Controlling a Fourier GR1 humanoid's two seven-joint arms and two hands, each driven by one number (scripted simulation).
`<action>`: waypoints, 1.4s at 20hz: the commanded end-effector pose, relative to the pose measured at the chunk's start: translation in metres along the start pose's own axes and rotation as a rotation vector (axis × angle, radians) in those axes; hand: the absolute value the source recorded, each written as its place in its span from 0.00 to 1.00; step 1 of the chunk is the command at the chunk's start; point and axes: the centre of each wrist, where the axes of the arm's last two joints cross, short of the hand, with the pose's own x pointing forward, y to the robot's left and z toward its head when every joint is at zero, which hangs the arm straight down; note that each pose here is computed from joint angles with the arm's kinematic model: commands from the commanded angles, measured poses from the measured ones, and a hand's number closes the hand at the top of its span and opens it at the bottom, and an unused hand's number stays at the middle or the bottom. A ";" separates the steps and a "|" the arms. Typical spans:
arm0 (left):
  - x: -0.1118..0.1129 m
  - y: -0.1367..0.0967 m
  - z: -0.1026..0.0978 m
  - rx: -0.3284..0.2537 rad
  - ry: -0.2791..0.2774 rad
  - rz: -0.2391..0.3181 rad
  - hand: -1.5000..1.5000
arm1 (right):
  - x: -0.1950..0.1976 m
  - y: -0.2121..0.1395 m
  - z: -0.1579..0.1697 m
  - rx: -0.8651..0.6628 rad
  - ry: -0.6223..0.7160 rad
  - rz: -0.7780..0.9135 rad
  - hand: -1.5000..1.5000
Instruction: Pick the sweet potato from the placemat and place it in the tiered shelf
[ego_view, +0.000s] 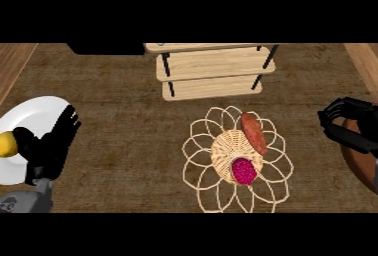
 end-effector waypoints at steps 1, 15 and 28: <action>-0.021 -0.039 0.007 -0.118 0.167 0.043 0.50 | -0.038 -0.035 -0.009 -0.045 0.101 -0.052 0.00; -0.026 -0.032 0.009 -0.083 0.215 0.033 0.50 | 0.018 -0.056 -0.056 0.476 -0.012 0.094 0.00; -0.022 -0.022 0.005 -0.101 0.201 0.047 0.50 | 0.100 0.041 -0.074 0.380 0.188 0.364 0.00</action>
